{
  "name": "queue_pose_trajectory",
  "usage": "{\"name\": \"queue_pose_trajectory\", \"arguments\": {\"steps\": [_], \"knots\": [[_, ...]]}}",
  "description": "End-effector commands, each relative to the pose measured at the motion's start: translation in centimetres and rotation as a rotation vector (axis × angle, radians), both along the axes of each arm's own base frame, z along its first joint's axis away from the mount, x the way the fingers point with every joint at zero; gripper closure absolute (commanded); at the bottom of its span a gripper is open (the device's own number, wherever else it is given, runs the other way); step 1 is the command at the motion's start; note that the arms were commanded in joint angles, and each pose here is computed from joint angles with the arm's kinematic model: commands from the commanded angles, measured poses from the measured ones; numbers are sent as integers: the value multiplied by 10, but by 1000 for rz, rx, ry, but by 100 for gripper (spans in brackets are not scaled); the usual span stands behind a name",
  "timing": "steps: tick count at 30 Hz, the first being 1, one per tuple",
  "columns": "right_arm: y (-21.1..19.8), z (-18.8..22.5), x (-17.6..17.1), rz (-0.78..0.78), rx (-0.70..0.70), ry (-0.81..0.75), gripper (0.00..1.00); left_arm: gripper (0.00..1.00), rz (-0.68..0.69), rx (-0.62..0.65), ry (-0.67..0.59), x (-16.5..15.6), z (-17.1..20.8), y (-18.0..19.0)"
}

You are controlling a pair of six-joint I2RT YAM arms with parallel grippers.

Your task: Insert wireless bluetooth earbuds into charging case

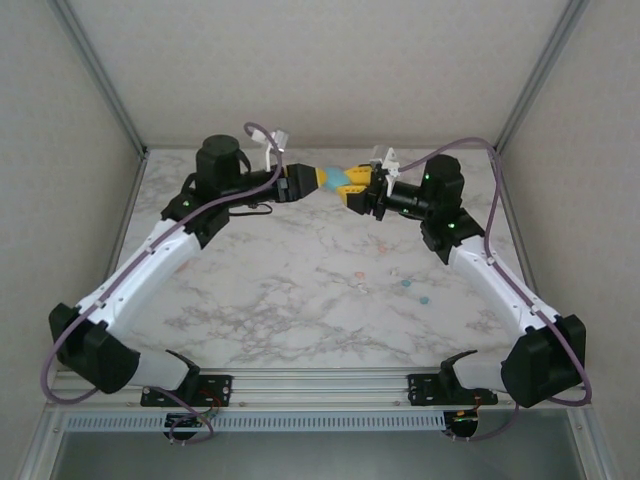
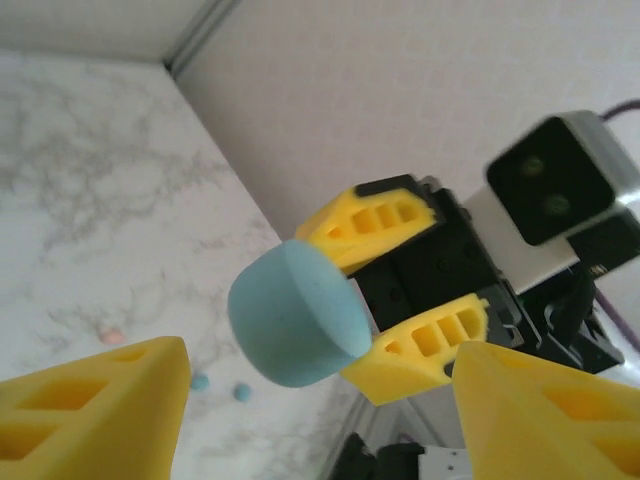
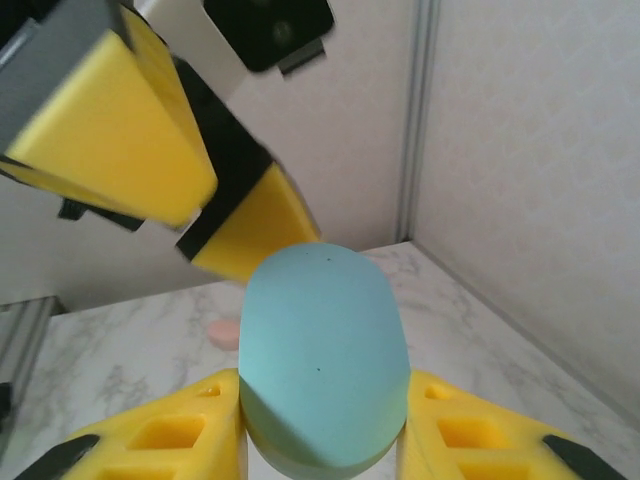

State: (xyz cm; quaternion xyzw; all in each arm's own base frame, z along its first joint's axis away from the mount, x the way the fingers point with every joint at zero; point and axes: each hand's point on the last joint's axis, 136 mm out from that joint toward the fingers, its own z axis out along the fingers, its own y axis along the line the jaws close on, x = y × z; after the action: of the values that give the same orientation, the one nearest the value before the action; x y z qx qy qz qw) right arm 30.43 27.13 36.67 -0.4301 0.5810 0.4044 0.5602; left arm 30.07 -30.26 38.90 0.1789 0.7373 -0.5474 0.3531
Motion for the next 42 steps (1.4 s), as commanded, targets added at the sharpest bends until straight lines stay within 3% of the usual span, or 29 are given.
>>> {"name": "queue_pose_trajectory", "arguments": {"steps": [1, 4, 6, 9, 20, 28, 42], "knots": [[3, 10, -13, 88, 11, 68, 65, 32, 18, 58, -385, -10, 21, 18], [5, 16, -18, 132, 11, 87, 65, 34, -35, 96, -674, -28, 14, 26], [7, 21, -22, 161, 17, 91, 65, 35, -65, 149, -739, -30, 2, 28], [8, 26, -26, 194, 21, 88, 64, 39, -122, 187, -728, -24, -5, 27], [10, 24, -32, 227, -4, 52, 63, 45, -357, 83, -760, -42, -3, 9], [12, 25, -33, 246, -3, 27, 63, 49, -408, 77, -729, -40, -6, 4], [19, 25, -34, 252, 5, 2, 63, 45, -410, 77, -680, -34, -5, -3]]}}
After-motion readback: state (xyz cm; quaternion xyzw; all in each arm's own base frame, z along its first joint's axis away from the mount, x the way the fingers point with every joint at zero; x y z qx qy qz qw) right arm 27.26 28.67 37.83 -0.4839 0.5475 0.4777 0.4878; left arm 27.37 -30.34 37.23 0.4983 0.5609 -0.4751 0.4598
